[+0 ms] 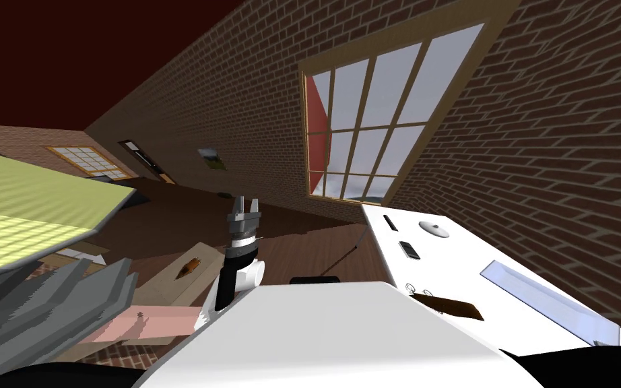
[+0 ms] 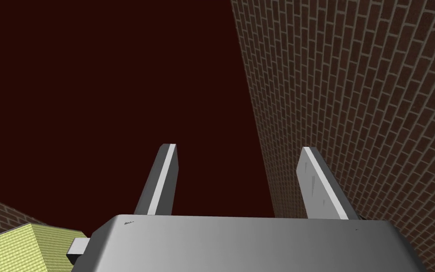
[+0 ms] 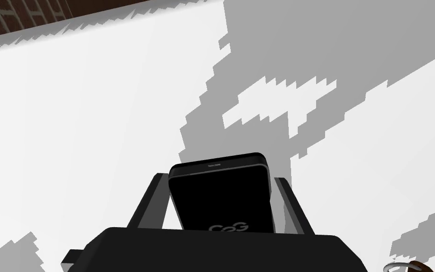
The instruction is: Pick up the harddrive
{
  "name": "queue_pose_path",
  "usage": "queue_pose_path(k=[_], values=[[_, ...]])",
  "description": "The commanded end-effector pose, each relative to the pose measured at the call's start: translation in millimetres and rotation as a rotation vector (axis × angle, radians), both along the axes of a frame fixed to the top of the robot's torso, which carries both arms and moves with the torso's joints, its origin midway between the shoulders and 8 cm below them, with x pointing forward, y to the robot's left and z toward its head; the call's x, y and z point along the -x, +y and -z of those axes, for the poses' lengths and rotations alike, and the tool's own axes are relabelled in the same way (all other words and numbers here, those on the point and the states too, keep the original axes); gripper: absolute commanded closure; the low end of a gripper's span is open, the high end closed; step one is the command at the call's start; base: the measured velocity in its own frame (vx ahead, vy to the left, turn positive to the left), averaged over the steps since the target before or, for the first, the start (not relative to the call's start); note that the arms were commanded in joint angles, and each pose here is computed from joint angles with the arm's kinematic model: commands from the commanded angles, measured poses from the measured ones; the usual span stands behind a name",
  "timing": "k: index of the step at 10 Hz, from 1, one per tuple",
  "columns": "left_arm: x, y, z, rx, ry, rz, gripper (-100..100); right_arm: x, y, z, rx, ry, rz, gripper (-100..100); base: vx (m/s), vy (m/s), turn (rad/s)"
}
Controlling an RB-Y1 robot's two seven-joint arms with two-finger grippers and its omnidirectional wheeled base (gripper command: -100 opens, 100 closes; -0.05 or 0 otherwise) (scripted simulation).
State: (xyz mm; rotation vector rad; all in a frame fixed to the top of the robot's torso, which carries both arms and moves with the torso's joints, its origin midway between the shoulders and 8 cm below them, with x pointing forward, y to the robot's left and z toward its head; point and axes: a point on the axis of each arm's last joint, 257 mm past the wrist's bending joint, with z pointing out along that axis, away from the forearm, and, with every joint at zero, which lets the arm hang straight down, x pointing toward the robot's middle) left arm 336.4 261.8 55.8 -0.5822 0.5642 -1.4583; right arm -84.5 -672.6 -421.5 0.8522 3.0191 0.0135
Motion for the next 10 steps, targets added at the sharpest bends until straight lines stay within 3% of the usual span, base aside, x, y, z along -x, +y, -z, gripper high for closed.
queue_pose_path(k=[1, 2, 3, 4, 5, 6, 10], values=[[0.0, 0.0, 0.0, 0.0, 0.0, 0.0, 0, 0.0, 0.0, 0.0, 0.0, 0.0, 0.0, 100, 0.0, 0.0, 0.0], [0.0, 0.0, 0.0, 0.0, 0.0, 0.0, 0, 0.1, 0.0, 0.0, 0.0, 0.0, 0.0, 100, 0.0, 0.0, 0.0], [0.0, 0.0, 0.0, 0.0, 0.0, 0.0, 0, 0.2, 0.1, 0.1, 0.0, 0.0, 0.001, 0, 0.0, 0.0, 0.0], [0.0, 0.0, 0.0, 0.0, 0.0, 0.0, 0, -0.3, -0.2, -2.2, 0.0, 0.001, -0.035, 100, 0.114, -0.049, -0.367], [0.1, 0.1, 0.1, 0.0, 0.0, 0.0, 0, -1.2, -0.4, -4.9, 0.0, 0.002, -0.078, 100, 0.256, -0.09, -0.456], [0.1, 0.2, 0.1, 0.0, 0.0, 0.0, 0, -1.2, -0.4, -4.9, 0.0, 0.002, -0.081, 100, 0.217, -0.072, -0.227], [0.1, 0.1, 0.0, 0.0, 0.0, 0.0, 0, -5.0, -1.0, -13.0, 0.0, 0.004, -0.22, 100, 0.206, -0.042, -0.317]])
